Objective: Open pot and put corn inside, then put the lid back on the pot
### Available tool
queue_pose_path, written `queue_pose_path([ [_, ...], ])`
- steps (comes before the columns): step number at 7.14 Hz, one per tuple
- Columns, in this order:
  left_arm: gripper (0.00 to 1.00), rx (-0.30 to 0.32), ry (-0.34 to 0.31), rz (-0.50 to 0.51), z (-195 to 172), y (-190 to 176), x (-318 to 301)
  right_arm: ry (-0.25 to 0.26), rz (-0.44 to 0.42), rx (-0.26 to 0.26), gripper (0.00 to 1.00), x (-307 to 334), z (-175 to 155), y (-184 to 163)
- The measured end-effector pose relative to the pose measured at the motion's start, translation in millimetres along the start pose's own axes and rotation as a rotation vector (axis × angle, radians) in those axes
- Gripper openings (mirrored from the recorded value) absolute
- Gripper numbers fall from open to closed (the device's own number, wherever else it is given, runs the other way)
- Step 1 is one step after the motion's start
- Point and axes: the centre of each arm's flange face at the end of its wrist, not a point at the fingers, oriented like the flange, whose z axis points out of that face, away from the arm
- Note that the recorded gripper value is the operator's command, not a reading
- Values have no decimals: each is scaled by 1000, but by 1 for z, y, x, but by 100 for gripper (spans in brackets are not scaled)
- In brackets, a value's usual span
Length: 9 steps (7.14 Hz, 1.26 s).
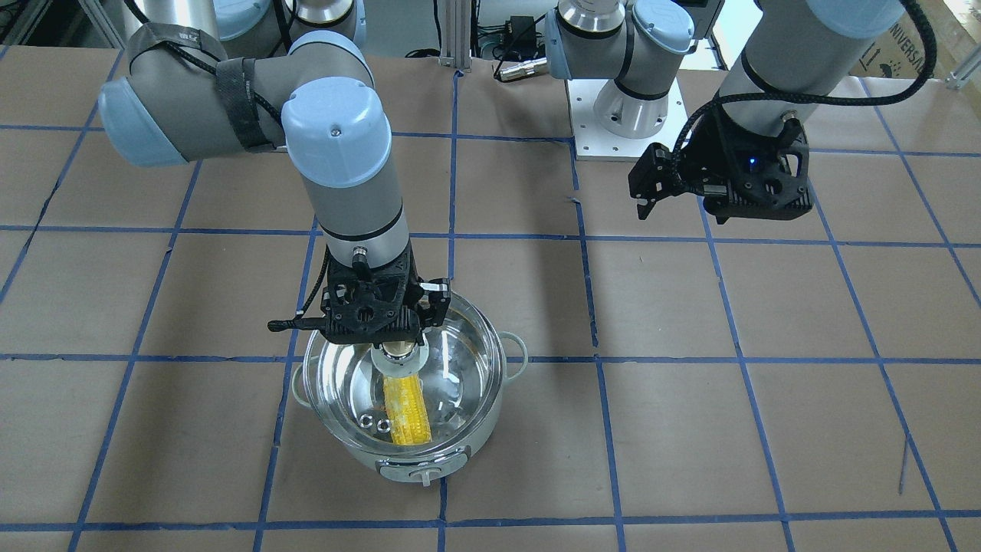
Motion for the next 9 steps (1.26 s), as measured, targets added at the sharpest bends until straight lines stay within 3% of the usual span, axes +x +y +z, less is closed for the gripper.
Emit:
queue_pose_path([
  [4,100,-12,11,-18,19,1,1,-10,-8,0,40,-7,1,3],
  [9,100,-6,14,-21,17,-3,0,-30,-20,14,40,-9,7,6],
])
